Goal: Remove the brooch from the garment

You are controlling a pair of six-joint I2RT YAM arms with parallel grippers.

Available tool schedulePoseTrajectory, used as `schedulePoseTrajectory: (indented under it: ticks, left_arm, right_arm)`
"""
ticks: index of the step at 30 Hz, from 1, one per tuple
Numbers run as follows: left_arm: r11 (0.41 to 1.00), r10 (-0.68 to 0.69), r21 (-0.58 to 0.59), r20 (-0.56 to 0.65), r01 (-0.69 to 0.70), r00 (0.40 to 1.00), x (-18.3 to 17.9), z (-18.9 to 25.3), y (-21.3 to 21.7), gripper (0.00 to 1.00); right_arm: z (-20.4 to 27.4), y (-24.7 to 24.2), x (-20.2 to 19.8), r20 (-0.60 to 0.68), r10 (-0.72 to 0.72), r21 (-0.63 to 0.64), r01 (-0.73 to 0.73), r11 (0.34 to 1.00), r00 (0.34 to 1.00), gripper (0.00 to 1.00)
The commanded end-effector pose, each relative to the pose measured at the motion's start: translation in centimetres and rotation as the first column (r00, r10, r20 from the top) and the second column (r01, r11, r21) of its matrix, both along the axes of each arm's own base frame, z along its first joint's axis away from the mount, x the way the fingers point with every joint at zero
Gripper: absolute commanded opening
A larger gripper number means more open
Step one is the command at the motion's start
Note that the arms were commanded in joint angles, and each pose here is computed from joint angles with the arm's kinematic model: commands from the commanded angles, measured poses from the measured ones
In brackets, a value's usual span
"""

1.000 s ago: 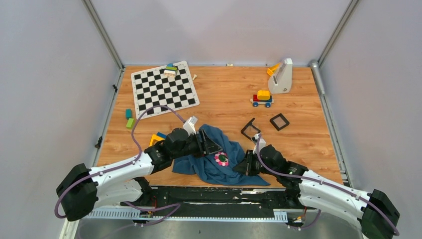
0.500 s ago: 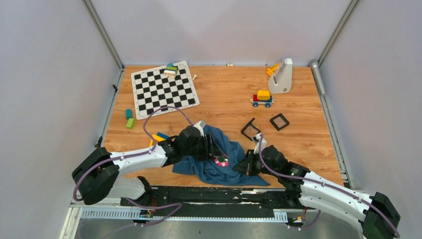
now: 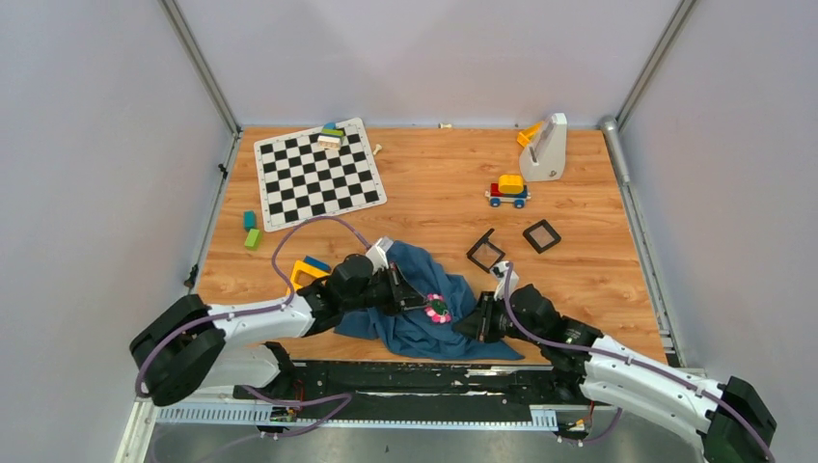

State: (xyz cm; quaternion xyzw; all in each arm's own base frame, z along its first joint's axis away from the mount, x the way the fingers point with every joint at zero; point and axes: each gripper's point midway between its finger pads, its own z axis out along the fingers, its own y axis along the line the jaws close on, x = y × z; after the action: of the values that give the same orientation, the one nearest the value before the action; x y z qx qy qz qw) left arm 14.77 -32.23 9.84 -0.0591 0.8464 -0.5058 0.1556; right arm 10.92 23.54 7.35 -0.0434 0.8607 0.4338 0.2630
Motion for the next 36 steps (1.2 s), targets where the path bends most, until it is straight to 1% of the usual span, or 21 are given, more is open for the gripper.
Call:
schedulePoseTrajectory:
  ticks: [1, 3, 5, 6, 7, 8, 9, 10, 11, 12, 13, 14, 16, 20, 22, 26, 28, 30, 33, 34, 36]
  left_arm:
    - [0.997, 0.004, -0.081, 0.182, 0.011, 0.983, 1.4, 5.5, -0.2, 0.0]
    - [0.998, -0.013, -0.06, 0.222, 0.026, 0.975, 1.8, 6.2, 0.3, 0.0]
    - [0.996, -0.06, -0.046, 0.24, 0.073, 0.969, 1.8, 6.7, 0.8, 0.0]
    - [0.996, -0.061, -0.045, 0.27, 0.076, 0.961, 2.6, 7.3, 1.2, 0.0]
    - [0.992, -0.104, -0.046, 0.265, 0.12, 0.959, 2.2, 7.4, 1.2, 0.0]
    - [0.99, -0.114, -0.039, 0.304, 0.132, 0.946, 2.9, 8.1, 1.4, 0.0]
    - [0.985, -0.157, -0.026, 0.294, 0.172, 0.943, 2.6, 7.9, 1.5, 0.0]
    - [0.981, -0.181, -0.002, 0.347, 0.194, 0.92, 3.1, 8.6, 1.4, 0.0]
    - [0.979, -0.205, 0.059, 0.301, 0.196, 0.931, 3.0, 7.2, 1.9, 0.0]
    - [0.975, -0.22, 0.104, 0.334, 0.196, 0.917, 3.7, 7.8, 2.1, 0.0]
    - [0.965, -0.232, 0.187, 0.274, 0.185, 0.933, 3.5, 6.0, 3.0, 0.0]
    - [0.963, -0.232, 0.199, 0.27, 0.181, 0.935, 3.7, 6.3, 3.0, 0.01]
    - [0.962, -0.232, 0.198, 0.217, 0.19, 0.948, 3.0, 5.5, 3.3, 0.05]
    - [0.978, -0.198, 0.102, 0.154, 0.184, 0.968, 1.4, 4.6, 2.9, 0.13]
    - [0.977, -0.201, 0.097, 0.137, 0.189, 0.97, 0.6, 4.2, 2.7, 0.18]
    - [0.971, -0.22, 0.118, 0.095, 0.209, 0.971, -0.9, 2.8, 2.3, 0.26]
    - [0.972, -0.22, 0.1, 0.073, 0.212, 0.973, -1.4, 2.2, 2.2, 0.3]
    - [0.975, -0.213, 0.077, 0.054, 0.209, 0.975, -1.7, 1.6, 2.1, 0.32]
    - [0.98, -0.193, 0.056, 0.024, 0.191, 0.981, -2.3, 0.7, 2.6, 0.38]
    - [0.983, -0.18, 0.039, 0.027, 0.179, 0.983, -2.2, 1.0, 2.5, 0.44]
    - [0.987, -0.162, 0.013, 0.022, 0.162, 0.987, -2.2, 1.0, 2.6, 0.51]
  right_arm:
    - [2.6, 0.6, 0.3, 0.065, 0.018, 0.043, -0.021, 0.999, 0.998, 0.21]
    - [4.0, 0.5, 0.5, 0.099, 0.018, 0.05, -0.023, 0.998, 0.995, 0.36]
    - [6.2, 0.6, 0.8, 0.158, 0.022, 0.077, -0.034, 0.996, 0.987, 0.42]
    - [7.2, 0.5, 0.9, 0.19, 0.023, 0.09, -0.041, 0.995, 0.981, 0.45]
    - [8.1, 0.5, 1.0, 0.22, 0.02, 0.101, -0.043, 0.994, 0.975, 0.48]
    - [8.9, 0.2, 1.2, 0.249, 0.009, 0.11, -0.037, 0.993, 0.968, 0.54]
    - [9.6, 0.0, 1.4, 0.276, -0.006, 0.115, -0.027, 0.993, 0.961, 0.59]
    - [10.0, -0.3, 1.7, 0.298, -0.022, 0.115, -0.013, 0.993, 0.954, 0.63]
    - [10.3, -0.6, 2.1, 0.316, -0.043, 0.113, 0.007, 0.994, 0.948, 0.66]
    - [10.4, -1.0, 2.4, 0.326, -0.064, 0.106, 0.031, 0.994, 0.943, 0.69]
    - [10.5, -1.2, 2.6, 0.327, -0.072, 0.095, 0.043, 0.995, 0.942, 0.71]
    - [10.5, -1.6, 3.1, 0.327, -0.099, 0.078, 0.077, 0.994, 0.94, 0.71]
    - [9.9, -1.7, 3.4, 0.304, -0.105, 0.036, 0.099, 0.994, 0.947, 0.72]
    - [8.0, -1.2, 4.2, 0.216, -0.11, -0.08, 0.13, 0.988, 0.97, 0.79]
    - [7.2, -0.6, 4.4, 0.164, -0.104, -0.12, 0.125, 0.985, 0.981, 0.8]
    - [4.9, 0.6, 4.4, 0.055, -0.101, -0.177, 0.109, 0.978, 0.993, 0.78]
    - [3.3, 0.9, 3.9, -0.002, -0.092, -0.195, 0.09, 0.977, 0.996, 0.74]
    - [2.4, 1.7, 3.0, -0.043, -0.05, -0.156, 0.043, 0.987, 0.998, 0.71]
    - [2.6, 3.3, 2.4, -0.031, 0.008, -0.01, -0.008, 1.0, 0.999, 0.64]
    - [2.8, 3.7, 2.2, -0.017, 0.019, 0.035, -0.018, 0.999, 1.0, 0.61]
    - [2.9, 4.0, 2.2, 0.005, 0.025, 0.085, -0.026, 0.996, 1.0, 0.53]
